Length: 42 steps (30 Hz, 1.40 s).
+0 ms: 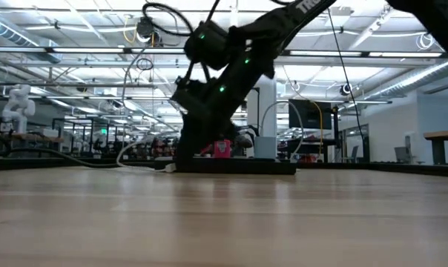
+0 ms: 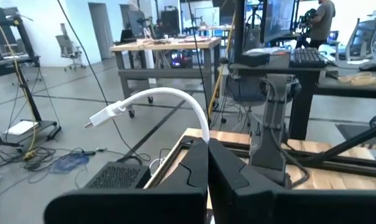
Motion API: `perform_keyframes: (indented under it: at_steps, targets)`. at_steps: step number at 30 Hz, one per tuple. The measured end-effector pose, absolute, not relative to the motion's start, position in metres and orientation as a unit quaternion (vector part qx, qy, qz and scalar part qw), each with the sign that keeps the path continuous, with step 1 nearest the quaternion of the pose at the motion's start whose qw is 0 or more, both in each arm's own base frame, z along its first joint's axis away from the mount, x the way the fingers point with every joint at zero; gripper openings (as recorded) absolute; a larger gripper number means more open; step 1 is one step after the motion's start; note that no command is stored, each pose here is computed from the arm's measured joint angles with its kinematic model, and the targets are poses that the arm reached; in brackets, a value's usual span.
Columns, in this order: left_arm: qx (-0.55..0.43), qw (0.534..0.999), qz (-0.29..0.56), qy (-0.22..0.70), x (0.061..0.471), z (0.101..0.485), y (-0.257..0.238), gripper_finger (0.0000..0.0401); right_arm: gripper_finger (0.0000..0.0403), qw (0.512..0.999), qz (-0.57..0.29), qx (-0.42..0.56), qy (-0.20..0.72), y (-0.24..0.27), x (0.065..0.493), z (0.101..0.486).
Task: Insert USB
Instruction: Insert the white USB cable into the pink charger adapter
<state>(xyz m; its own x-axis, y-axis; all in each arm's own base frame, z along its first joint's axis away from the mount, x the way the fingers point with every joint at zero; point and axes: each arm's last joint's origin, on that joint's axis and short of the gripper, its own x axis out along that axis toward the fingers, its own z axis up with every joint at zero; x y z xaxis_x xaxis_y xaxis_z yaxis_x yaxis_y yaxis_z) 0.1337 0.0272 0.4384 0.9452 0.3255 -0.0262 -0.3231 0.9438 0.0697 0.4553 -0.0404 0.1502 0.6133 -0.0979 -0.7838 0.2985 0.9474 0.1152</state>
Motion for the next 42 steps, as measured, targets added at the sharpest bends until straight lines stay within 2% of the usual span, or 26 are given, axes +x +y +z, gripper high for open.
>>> perform_keyframes:
  at_steps: [15, 18, 23, 25, 30, 33, 42]
  targets:
    - [0.033, 0.986, 0.164, 0.026, 0.135, 0.437, 0.027, 0.0000, 0.0130, 0.902, -0.149, 0.116, 0.389, -0.053, 0.477, 0.127]
    - [0.032, 0.986, 0.163, 0.030, 0.135, 0.436, 0.027, 0.0000, 0.0105, 0.907, -0.147, 0.102, 0.380, -0.058, 0.478, 0.128]
    - [0.032, 0.986, 0.162, 0.029, 0.135, 0.436, 0.027, 0.0000, 0.0025, 0.909, -0.134, 0.079, 0.387, -0.060, 0.477, 0.126]
    - [0.032, 0.986, 0.162, 0.028, 0.135, 0.436, 0.027, 0.0000, 0.0007, 0.907, -0.129, 0.070, 0.394, -0.060, 0.476, 0.125]
    - [0.033, 0.986, 0.162, 0.027, 0.134, 0.436, 0.027, 0.0000, 0.0005, 0.904, -0.088, 0.079, 0.411, -0.054, 0.473, 0.125]
    - [0.033, 0.986, 0.162, 0.028, 0.134, 0.436, 0.027, 0.0000, 0.0010, 0.906, -0.096, 0.072, 0.405, -0.050, 0.474, 0.129]
    - [0.033, 0.986, 0.158, 0.031, 0.134, 0.436, 0.027, 0.0000, 0.0104, 0.914, -0.115, 0.066, 0.384, -0.055, 0.476, 0.133]
